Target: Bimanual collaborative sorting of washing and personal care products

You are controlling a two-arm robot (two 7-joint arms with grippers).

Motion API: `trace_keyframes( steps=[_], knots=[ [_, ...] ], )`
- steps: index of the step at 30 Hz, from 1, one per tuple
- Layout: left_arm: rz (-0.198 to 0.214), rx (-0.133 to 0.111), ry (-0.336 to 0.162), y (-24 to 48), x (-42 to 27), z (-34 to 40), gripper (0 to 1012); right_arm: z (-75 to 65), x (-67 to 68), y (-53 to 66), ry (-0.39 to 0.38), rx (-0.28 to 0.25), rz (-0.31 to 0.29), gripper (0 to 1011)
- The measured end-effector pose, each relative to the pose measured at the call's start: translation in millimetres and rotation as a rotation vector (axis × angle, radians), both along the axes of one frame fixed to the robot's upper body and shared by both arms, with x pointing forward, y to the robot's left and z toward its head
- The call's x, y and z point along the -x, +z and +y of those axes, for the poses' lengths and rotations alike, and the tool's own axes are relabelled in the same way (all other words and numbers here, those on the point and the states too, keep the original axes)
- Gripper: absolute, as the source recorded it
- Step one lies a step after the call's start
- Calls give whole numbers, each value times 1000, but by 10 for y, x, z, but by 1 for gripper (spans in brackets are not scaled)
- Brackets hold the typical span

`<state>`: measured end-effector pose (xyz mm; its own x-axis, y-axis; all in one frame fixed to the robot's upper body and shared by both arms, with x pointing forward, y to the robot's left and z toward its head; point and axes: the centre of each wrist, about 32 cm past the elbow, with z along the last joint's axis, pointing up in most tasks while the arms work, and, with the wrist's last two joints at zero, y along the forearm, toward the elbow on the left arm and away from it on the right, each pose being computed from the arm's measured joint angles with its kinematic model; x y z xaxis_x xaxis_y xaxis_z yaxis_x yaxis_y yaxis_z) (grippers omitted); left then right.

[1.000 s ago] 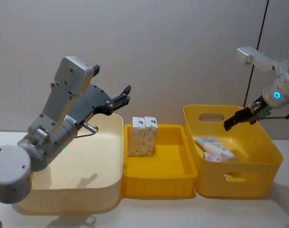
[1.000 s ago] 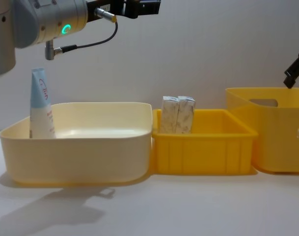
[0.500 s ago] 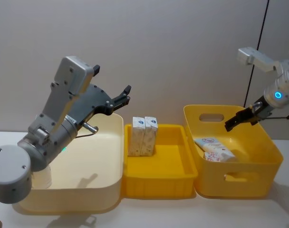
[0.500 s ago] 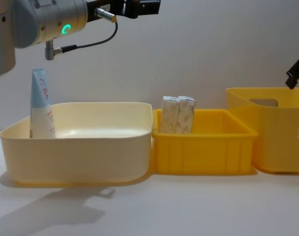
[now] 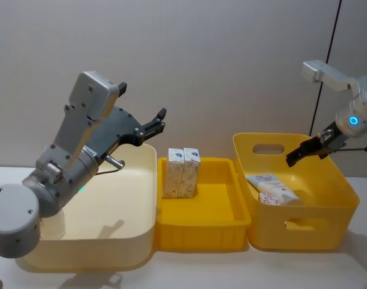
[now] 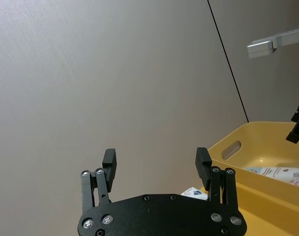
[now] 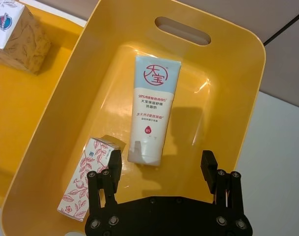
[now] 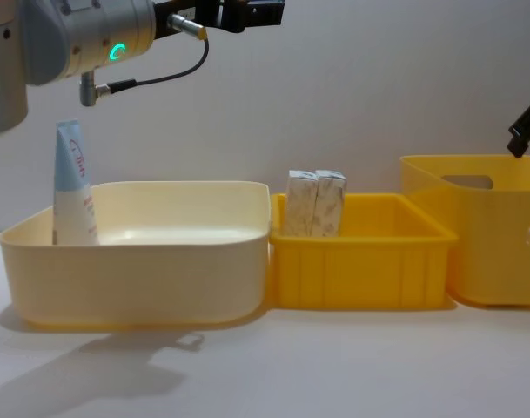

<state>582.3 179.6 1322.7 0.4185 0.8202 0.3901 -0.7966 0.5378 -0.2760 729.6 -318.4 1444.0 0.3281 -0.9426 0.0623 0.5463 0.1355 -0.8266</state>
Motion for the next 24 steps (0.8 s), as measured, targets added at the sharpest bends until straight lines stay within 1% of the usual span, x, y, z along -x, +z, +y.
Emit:
trace_keyframes(
  steps=[24],
  knots=[
    [0, 0, 0, 0, 0, 0, 1003, -1, 0, 1, -1, 0, 1, 1001]
  ],
)
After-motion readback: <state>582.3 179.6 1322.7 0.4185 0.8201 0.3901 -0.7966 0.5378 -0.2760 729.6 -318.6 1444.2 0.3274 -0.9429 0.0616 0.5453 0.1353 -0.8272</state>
